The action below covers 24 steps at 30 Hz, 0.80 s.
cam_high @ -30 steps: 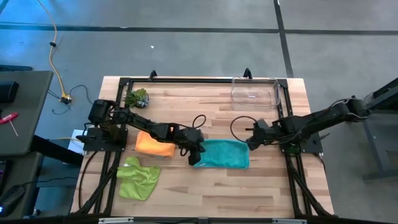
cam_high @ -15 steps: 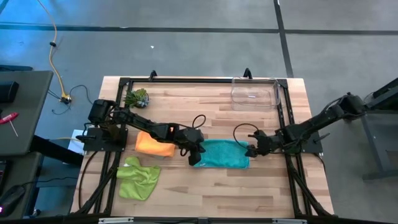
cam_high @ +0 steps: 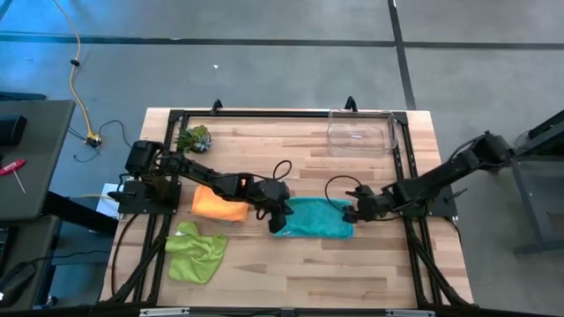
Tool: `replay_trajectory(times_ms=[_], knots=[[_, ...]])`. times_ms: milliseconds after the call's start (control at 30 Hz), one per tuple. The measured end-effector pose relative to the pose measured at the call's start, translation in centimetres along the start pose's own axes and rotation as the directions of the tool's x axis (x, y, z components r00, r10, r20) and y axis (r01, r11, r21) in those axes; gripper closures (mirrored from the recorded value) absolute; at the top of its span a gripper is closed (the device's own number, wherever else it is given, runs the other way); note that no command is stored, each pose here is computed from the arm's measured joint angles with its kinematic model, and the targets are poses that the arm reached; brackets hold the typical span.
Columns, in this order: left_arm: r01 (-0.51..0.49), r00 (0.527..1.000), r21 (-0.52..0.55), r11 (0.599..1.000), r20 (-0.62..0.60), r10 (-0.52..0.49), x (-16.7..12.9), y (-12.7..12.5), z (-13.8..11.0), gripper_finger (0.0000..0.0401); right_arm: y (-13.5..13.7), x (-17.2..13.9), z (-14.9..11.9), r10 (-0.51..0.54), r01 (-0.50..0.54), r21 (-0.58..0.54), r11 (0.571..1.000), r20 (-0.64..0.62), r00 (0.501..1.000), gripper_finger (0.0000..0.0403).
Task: Fold microfiber towels
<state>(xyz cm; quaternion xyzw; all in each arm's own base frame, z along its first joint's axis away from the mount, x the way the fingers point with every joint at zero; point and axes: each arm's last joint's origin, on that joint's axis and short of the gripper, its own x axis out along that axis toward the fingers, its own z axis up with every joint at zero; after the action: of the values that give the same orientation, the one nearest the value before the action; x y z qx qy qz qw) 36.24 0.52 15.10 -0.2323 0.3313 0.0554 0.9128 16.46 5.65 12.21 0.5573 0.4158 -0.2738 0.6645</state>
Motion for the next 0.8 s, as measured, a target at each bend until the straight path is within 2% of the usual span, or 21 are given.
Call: replay_trajectory(times_ms=[200,433,600,800], knots=[[-0.010,1.000,-0.031,0.999,0.010,0.010,0.0,0.5,0.3,0.0401,1.3,0.6,-0.1,-0.036,0.036,-0.003,0.999,0.011,0.999,0.0123],[0.012,0.999,-0.003,1.000,0.031,-0.012,-0.6,0.8,1.0,0.0401,1.6,0.6,-0.1,-0.071,0.070,0.029,0.997,0.027,0.997,0.0192],[0.018,0.996,0.032,0.999,0.091,-0.021,-2.8,0.8,2.7,0.0401,1.3,0.7,0.0,-0.088,0.087,0.037,0.995,0.032,0.996,0.0249],[-0.024,0.983,0.067,0.997,0.183,0.011,-7.2,0.6,4.9,0.0401,1.1,0.7,0.0,-0.107,0.106,0.036,0.994,0.036,0.994,0.0310]])
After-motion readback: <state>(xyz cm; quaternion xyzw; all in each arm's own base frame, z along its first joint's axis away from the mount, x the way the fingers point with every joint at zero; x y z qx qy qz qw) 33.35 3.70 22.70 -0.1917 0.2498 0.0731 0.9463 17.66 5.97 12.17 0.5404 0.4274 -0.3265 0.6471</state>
